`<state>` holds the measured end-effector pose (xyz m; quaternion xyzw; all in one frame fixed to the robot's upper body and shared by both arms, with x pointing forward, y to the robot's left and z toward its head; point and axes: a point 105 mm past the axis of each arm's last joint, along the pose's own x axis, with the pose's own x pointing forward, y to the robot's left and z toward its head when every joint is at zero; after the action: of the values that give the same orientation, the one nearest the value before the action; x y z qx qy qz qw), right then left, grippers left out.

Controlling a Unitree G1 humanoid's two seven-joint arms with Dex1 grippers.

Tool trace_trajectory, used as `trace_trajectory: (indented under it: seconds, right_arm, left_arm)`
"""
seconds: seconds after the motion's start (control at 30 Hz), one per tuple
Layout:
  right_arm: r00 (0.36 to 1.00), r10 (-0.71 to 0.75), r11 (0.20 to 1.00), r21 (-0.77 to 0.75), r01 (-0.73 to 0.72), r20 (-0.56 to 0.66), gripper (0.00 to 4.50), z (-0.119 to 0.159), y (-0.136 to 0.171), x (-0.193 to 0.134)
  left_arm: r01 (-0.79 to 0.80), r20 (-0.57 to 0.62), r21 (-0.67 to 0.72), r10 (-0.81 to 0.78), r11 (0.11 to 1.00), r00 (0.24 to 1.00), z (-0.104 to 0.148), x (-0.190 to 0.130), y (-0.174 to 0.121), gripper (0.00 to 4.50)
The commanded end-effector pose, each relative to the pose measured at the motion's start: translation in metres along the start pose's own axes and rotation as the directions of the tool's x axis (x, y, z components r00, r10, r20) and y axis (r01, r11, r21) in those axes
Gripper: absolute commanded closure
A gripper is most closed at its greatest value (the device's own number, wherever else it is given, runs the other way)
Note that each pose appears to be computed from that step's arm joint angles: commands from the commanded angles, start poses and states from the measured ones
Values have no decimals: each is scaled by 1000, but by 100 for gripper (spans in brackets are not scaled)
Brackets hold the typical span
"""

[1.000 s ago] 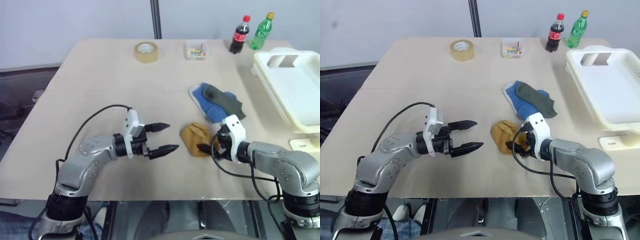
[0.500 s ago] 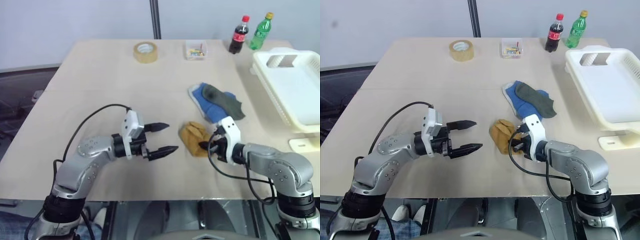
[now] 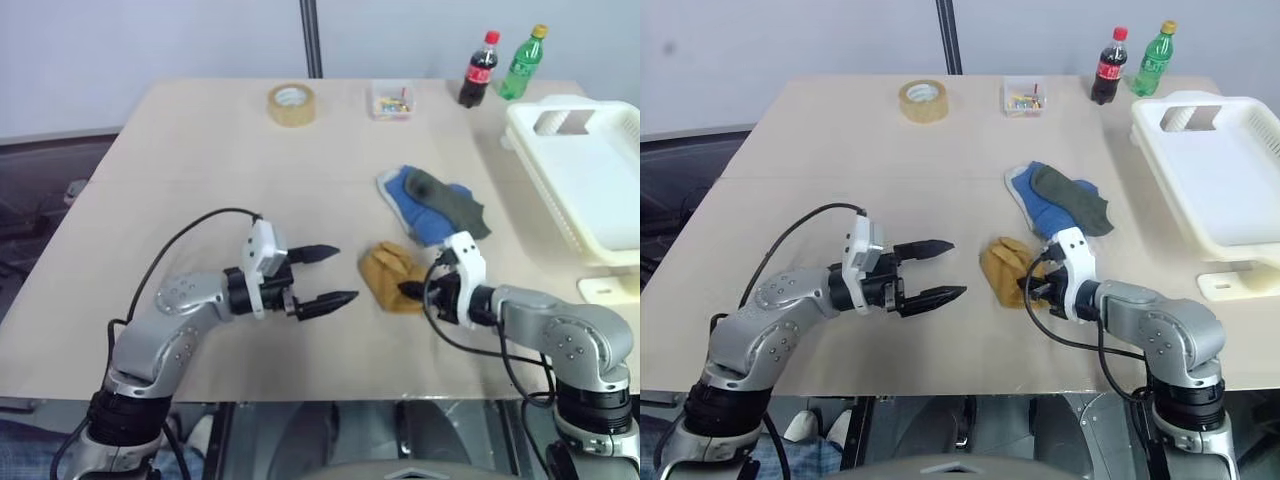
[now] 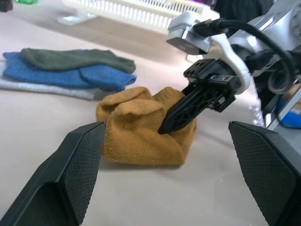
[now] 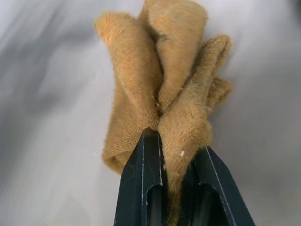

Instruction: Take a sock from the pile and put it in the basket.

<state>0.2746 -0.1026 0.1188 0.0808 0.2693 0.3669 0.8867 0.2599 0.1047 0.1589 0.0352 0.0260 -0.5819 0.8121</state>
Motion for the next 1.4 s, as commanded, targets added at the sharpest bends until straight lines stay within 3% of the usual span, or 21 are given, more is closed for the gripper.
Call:
trace_trajectory:
  seconds: [0.03, 0.17, 0.27, 0.43, 0.63, 0.83, 0.93, 1.1, 1.17, 1.27, 1.4]
  right_arm:
    - [994, 60, 997, -57, -54, 97, 446, 30, 10, -21]
    - [983, 45, 996, -79, -31, 176, 446, 62, 0, -51]
    - [981, -106, 992, -47, 115, 162, 446, 81, -31, -80]
    - [927, -289, 957, 98, 273, 241, 446, 116, -78, -136]
    - [813, -498, 843, 388, 373, 301, 446, 129, -137, -180]
    - [727, -607, 721, 607, 335, 321, 446, 129, -174, -187]
    - [691, -658, 660, 672, 336, 300, 349, 123, -189, -188]
    - [656, -726, 574, 708, 412, 206, 111, 103, -207, -188]
    - [589, -792, 550, 610, 571, 163, 8, 94, -215, -197]
    - [505, -837, 545, 399, 737, 209, 2, 96, -218, -207]
    - [499, -806, 573, 207, 793, 318, 2, 106, -205, -210]
  left_arm:
    - [26, 44, 55, -28, 998, 999, 14, 4, -5, 0]
    - [-1, 130, 123, -15, 992, 991, 31, 15, -1, 0]
    - [-25, 218, 151, -8, 988, 976, 47, 31, 2, 0]
    - [-55, 339, 189, -12, 980, 941, 70, 61, 4, 0]
    - [-88, 408, 219, -9, 972, 913, 88, 80, 8, 0]
    - [-104, 421, 234, -5, 967, 907, 90, 83, 13, 0]
    - [-109, 424, 235, -1, 966, 906, 89, 82, 14, 0]
    - [-114, 429, 233, 3, 966, 903, 89, 82, 15, 0]
    - [-115, 427, 234, 4, 966, 904, 88, 81, 16, 0]
    - [-118, 427, 232, 8, 966, 904, 87, 80, 17, 0]
    - [-112, 422, 235, 3, 966, 907, 87, 79, 18, 0]
